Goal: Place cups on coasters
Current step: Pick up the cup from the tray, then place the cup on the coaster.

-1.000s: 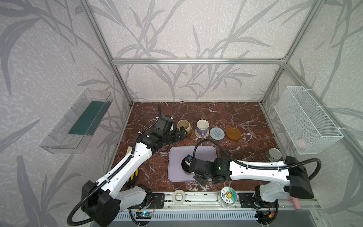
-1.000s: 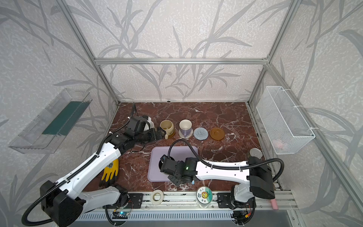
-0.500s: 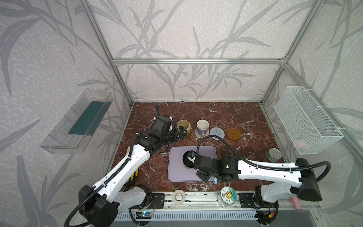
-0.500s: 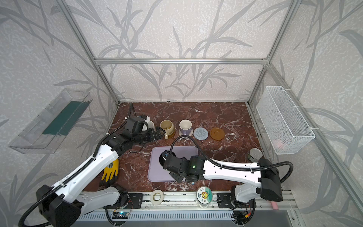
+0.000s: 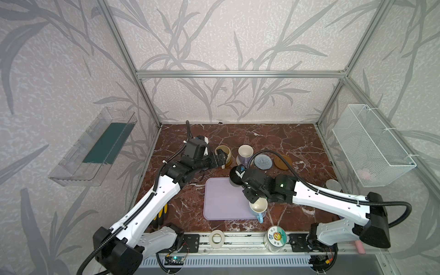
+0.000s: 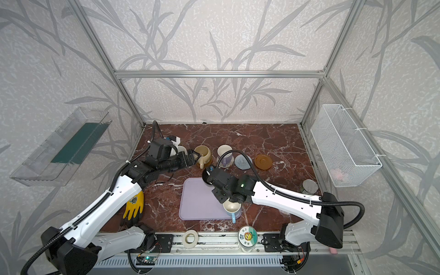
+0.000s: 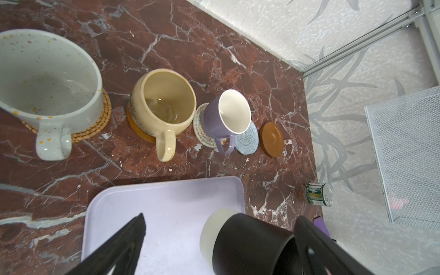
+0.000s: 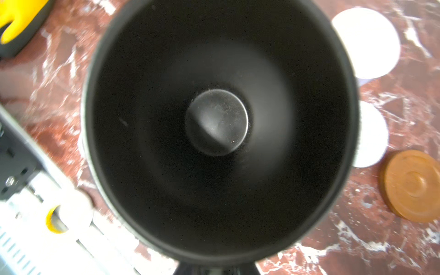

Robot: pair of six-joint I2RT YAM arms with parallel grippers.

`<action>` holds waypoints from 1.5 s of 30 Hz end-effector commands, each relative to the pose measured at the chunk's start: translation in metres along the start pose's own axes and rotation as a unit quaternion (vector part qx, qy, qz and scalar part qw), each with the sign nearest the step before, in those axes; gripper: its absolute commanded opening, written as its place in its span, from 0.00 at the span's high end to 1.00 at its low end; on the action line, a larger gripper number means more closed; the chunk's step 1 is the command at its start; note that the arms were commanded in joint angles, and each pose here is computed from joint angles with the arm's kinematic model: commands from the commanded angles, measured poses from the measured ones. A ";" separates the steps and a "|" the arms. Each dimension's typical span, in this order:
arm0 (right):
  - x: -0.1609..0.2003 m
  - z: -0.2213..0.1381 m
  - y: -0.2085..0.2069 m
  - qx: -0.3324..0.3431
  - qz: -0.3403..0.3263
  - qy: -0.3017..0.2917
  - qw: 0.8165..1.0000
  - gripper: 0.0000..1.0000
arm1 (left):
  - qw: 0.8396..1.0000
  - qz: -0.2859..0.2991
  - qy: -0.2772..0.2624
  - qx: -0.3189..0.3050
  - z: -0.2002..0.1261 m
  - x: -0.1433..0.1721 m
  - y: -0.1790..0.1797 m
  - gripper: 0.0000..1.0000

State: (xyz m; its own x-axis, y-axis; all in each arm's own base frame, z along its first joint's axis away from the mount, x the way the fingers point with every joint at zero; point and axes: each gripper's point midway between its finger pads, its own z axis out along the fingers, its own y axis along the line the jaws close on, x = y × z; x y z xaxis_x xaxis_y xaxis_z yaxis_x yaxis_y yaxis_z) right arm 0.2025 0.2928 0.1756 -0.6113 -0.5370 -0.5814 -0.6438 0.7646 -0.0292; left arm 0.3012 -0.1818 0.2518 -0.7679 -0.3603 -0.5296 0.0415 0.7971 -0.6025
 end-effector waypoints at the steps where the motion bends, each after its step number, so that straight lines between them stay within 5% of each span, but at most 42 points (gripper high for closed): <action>1: -0.038 -0.024 -0.013 -0.008 0.027 -0.063 0.998 1.00 | 0.999 -0.010 -0.024 0.035 -0.003 -0.018 -0.019 0.01; 23: -0.056 -0.041 -0.121 0.092 0.154 -0.084 0.980 1.00 | 0.995 0.050 0.064 0.051 0.040 0.016 -0.065 0.01; 45: -0.056 -0.012 -0.165 0.168 0.224 -0.007 0.960 1.00 | 0.988 0.066 0.134 0.044 0.081 0.032 -0.086 0.01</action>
State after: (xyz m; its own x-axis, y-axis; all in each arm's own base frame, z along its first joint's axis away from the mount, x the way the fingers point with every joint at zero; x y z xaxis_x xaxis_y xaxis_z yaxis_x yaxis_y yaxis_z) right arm 0.3207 0.1912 0.1929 -0.8286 -0.1932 -0.5254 -0.1877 0.9801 -0.0644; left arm 0.3252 -0.2975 0.2347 -0.8899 -0.1190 -0.4403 0.1919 0.7780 -0.5982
